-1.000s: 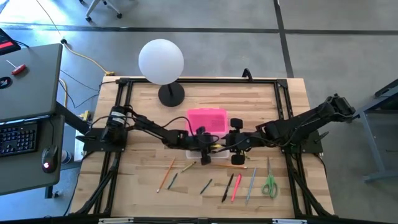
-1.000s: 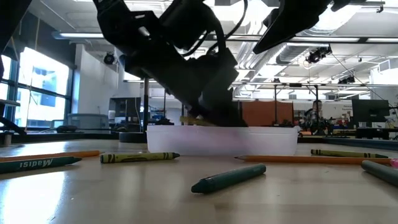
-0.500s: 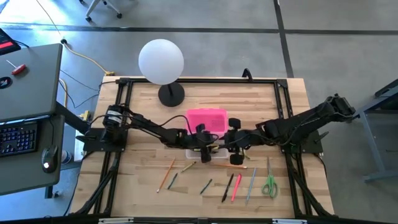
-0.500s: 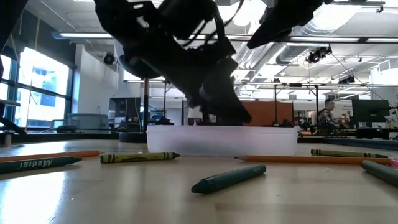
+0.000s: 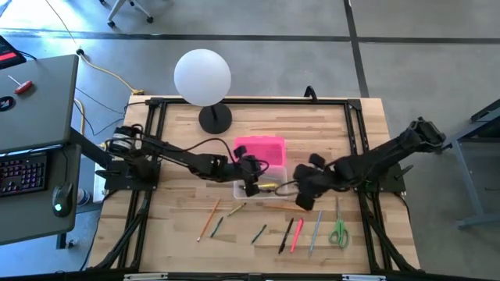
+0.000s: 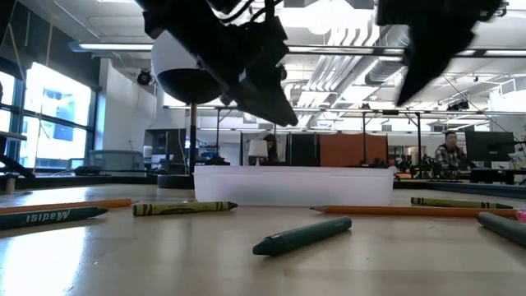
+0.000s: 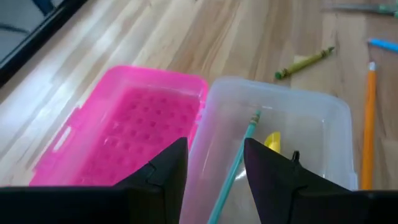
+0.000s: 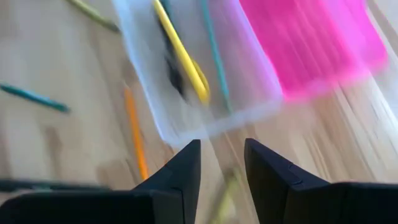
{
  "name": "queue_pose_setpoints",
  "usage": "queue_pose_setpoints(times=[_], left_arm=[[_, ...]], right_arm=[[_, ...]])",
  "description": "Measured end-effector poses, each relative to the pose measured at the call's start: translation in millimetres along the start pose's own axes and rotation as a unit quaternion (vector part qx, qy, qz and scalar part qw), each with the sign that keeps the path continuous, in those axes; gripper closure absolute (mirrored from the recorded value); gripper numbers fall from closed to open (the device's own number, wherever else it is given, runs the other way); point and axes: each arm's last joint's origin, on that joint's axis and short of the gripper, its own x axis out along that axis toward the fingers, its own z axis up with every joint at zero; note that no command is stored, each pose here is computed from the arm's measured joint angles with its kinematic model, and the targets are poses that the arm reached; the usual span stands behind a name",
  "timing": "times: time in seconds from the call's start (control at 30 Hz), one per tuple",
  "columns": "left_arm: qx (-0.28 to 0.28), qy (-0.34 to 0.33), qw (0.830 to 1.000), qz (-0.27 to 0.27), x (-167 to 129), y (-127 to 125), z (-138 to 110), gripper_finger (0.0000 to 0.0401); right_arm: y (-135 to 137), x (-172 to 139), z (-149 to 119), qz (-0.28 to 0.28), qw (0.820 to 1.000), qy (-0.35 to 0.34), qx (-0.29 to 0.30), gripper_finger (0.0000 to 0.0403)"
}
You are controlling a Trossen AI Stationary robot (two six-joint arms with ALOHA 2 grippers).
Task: Pick & place school supplies into a supply box
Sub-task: Put the light green crayon into the pink supply box
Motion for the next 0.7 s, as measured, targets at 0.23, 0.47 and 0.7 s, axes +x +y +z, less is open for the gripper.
queue_pose_setpoints(times=[0.23, 0.47, 0.7], left_arm=[[0.008, 0.022, 1.0, 0.008, -2.0, 2.0, -4.0, 0.0213], [-0.002, 0.023, 1.0, 0.006, -2.0, 1.7, -4.1, 0.0212], [-0.003, 0.025, 1.0, 0.003, -2.1, 1.6, -4.4, 0.0212]], right_arm=[[14.0, -8.4, -28.4, -0.052, 0.997, 0.009, 0.053, 0.0299], [32.1, 8.9, -42.9, -0.097, 0.995, -0.001, -0.003, 0.0299], [34.5, 41.0, -63.5, -0.145, 0.989, -0.003, -0.035, 0.0299]])
